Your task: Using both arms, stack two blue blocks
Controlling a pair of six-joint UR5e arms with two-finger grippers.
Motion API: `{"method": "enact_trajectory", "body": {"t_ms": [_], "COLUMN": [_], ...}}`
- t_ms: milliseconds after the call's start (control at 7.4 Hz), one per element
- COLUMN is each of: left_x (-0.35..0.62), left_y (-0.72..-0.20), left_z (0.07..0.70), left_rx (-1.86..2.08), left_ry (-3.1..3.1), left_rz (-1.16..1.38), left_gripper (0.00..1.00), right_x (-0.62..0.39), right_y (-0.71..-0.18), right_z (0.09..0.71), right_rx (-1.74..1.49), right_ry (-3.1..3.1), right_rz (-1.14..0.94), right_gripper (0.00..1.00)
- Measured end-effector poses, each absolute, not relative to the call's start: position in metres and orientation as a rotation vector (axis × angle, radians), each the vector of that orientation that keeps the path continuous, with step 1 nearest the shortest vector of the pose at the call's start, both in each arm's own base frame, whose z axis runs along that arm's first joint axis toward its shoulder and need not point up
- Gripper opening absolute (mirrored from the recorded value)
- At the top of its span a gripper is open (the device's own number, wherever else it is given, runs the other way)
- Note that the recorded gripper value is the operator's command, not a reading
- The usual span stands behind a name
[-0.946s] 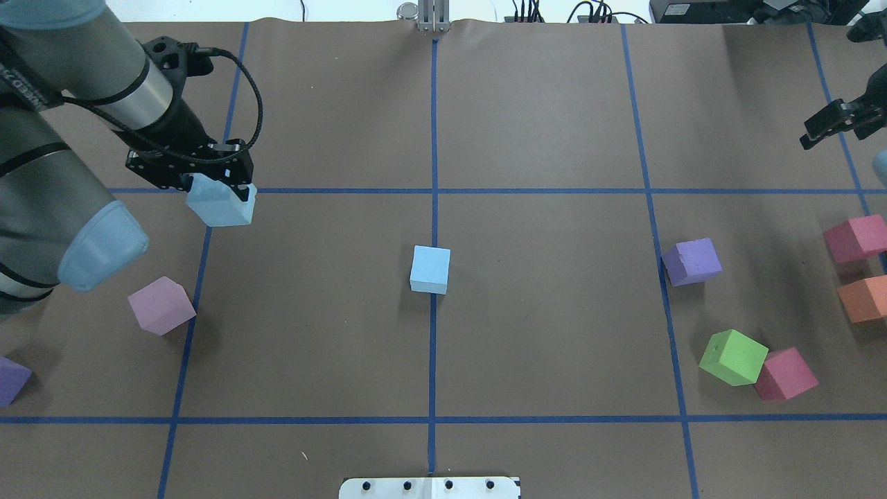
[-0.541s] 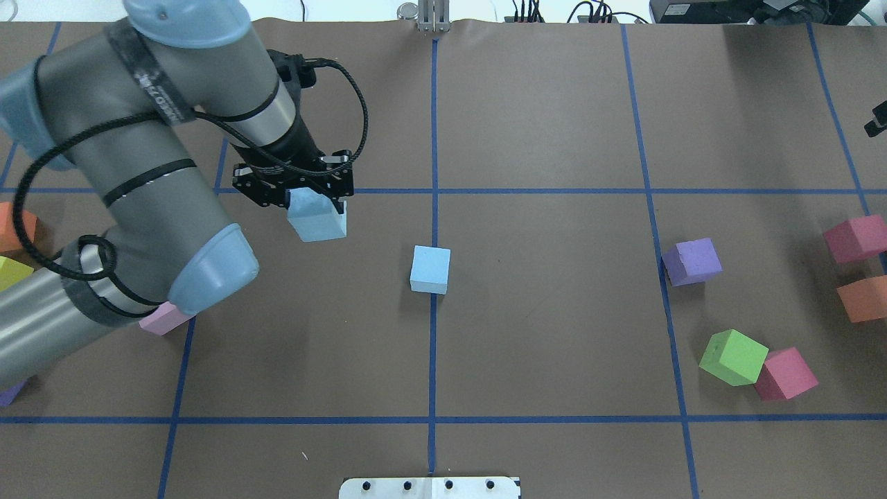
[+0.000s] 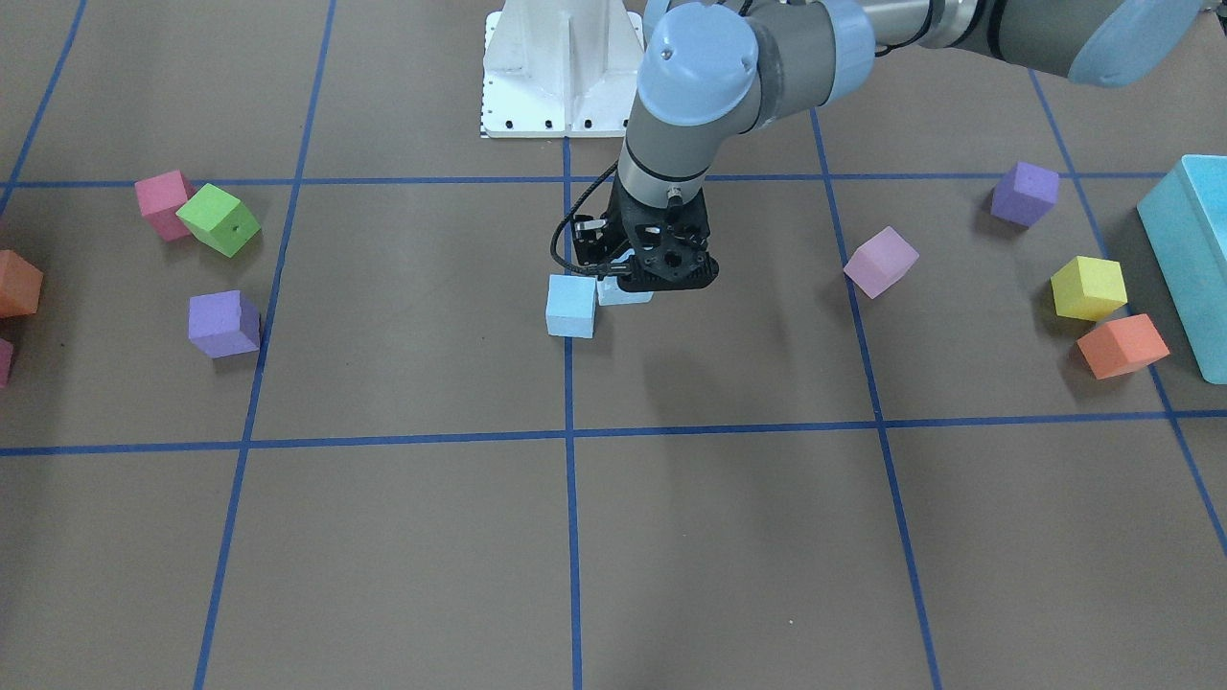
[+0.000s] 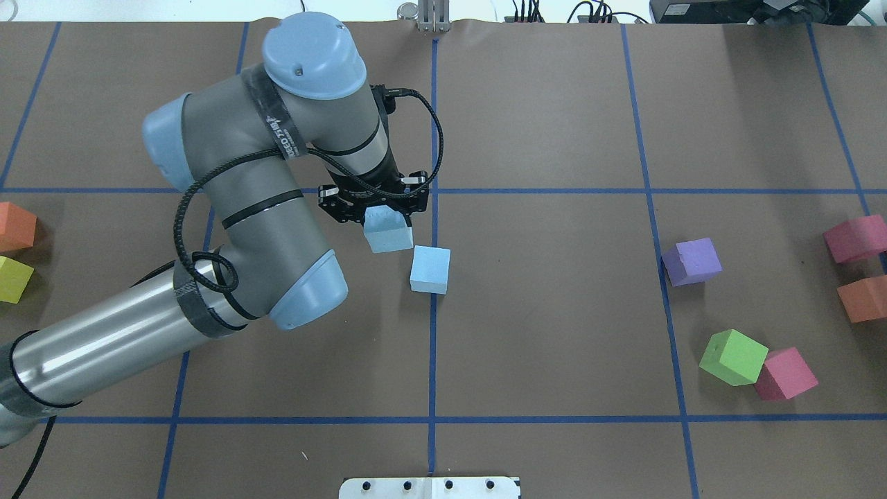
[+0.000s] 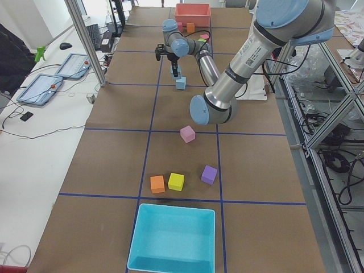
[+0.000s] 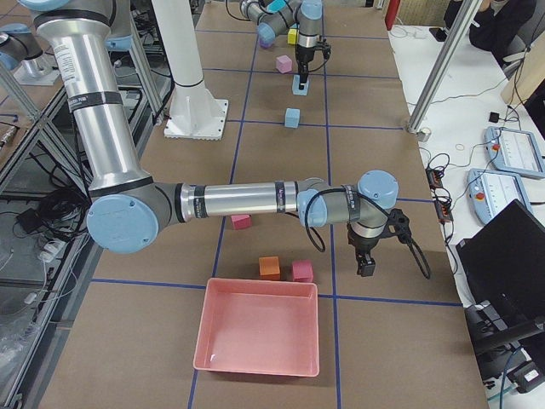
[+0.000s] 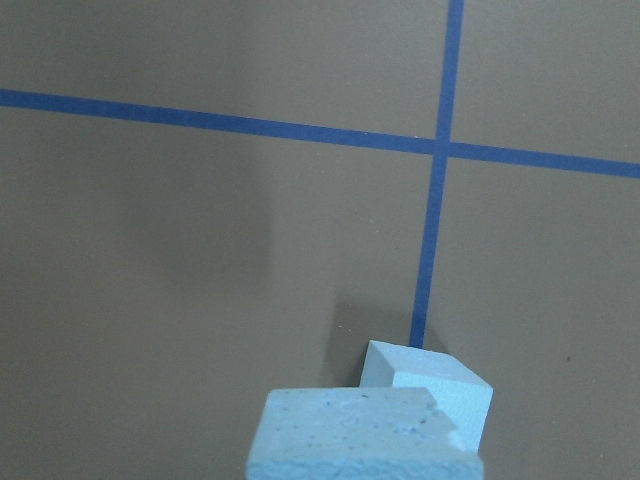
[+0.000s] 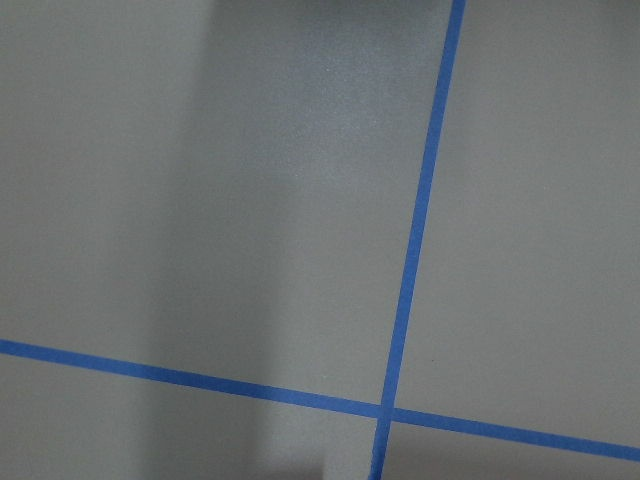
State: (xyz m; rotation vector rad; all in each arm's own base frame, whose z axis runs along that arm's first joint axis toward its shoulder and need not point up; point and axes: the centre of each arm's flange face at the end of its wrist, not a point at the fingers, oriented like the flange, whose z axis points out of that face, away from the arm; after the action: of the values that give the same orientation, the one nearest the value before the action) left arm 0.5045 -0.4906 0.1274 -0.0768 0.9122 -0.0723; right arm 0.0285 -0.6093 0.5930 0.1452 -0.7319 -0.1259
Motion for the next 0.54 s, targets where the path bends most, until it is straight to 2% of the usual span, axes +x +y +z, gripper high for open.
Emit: {"method": "enact_trajectory", "body": {"t_ms": [541], "left_x": [0.552], "left_y": [-0.506], "left_z": [0.111], "left_rx": [-0.030], "left_ry": [0.892], "left_rz": [-0.028], "left_gripper": [0.63], "right_x": [0.031], "right_y": [-0.608], "right_z": [0.595], "right_rx": [0.144], "right_ry": [-0.731], "right_rz": [-0.124], "right_gripper": [1.00]}}
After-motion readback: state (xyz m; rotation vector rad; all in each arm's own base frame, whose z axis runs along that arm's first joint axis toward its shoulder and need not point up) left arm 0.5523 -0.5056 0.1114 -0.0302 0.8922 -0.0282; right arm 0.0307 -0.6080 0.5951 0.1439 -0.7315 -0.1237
